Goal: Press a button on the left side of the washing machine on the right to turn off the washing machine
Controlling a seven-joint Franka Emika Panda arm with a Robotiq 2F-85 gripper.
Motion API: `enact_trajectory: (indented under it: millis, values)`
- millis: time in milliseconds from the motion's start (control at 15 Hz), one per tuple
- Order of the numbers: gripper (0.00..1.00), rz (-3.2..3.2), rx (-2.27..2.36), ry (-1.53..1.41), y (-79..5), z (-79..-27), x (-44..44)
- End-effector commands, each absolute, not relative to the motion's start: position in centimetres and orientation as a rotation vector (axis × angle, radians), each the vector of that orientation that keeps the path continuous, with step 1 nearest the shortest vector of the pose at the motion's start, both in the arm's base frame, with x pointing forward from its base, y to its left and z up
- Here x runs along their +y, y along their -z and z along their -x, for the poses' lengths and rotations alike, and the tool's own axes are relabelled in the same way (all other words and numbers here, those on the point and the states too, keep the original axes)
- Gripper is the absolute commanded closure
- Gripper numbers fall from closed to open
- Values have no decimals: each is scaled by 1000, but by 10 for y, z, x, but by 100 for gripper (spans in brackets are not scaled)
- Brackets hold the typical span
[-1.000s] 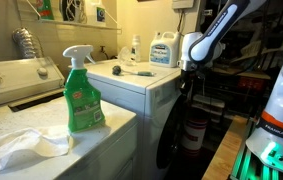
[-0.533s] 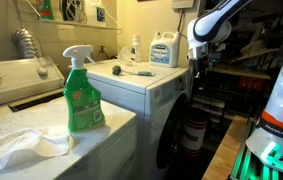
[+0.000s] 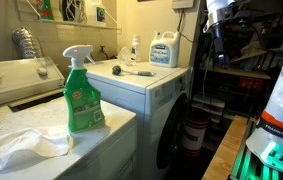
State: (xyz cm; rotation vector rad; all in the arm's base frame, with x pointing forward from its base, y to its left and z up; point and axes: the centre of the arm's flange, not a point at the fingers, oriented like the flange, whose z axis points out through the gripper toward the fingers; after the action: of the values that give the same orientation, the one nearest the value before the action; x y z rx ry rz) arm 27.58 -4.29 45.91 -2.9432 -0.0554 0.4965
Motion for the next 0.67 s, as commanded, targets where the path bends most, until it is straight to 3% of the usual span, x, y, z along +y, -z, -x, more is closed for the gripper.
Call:
enact_trajectory:
  millis: [0, 67, 133, 600]
  values:
    - [0, 2937, 5, -355, -502, -253, -58]
    - [4, 2946, -31, -422, -485, -268, -50]
    - [0, 2949, -20, -381, -495, -265, -54]
    - [0, 2952, -11, -337, -503, -260, -57]
